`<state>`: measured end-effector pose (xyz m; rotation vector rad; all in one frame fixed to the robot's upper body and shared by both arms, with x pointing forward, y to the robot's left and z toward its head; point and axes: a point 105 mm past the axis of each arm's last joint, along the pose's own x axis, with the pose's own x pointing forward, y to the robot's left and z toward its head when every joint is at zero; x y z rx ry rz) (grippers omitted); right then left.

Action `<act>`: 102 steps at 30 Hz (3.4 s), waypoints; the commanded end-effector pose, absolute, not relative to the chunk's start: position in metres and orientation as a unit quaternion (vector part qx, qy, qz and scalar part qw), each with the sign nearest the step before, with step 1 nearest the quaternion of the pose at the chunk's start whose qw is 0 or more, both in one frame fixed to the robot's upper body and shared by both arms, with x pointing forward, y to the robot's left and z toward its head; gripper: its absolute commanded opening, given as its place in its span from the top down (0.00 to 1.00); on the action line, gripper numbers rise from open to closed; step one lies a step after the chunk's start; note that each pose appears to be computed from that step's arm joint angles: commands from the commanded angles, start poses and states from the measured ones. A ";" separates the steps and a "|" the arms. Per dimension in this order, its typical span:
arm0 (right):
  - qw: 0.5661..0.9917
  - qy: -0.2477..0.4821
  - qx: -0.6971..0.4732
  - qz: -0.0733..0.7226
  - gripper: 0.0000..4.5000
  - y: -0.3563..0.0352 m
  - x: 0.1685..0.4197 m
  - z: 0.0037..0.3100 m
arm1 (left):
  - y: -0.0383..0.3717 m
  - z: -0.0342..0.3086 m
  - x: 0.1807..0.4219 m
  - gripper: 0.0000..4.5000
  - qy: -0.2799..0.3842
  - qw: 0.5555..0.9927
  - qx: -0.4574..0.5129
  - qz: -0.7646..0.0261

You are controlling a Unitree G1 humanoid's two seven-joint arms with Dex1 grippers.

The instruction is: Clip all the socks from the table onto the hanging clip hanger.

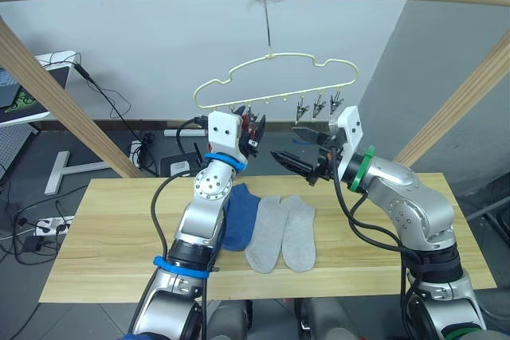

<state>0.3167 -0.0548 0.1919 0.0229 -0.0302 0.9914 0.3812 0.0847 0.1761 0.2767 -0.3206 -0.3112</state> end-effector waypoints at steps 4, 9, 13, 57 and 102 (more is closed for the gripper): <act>0.875 -0.039 0.013 0.483 0.00 -0.054 0.311 0.203 | 0.083 0.189 0.378 0.45 -0.186 0.961 0.133 -0.154; 0.875 -0.038 0.013 0.483 0.00 -0.054 0.310 0.203 | 0.081 0.190 0.377 0.65 -0.187 0.961 0.129 -0.158; 0.875 -0.038 0.013 0.482 0.00 -0.054 0.311 0.203 | 0.082 0.190 0.377 0.88 -0.184 0.963 0.123 -0.157; 0.850 0.227 -0.224 0.420 0.00 -0.092 0.312 -0.006 | 0.087 0.174 0.369 1.00 -0.143 0.967 0.055 -0.205; 0.857 0.055 -0.074 0.506 0.99 -0.054 0.294 0.112 | 0.091 0.173 0.364 1.00 -0.006 0.913 -0.283 -0.294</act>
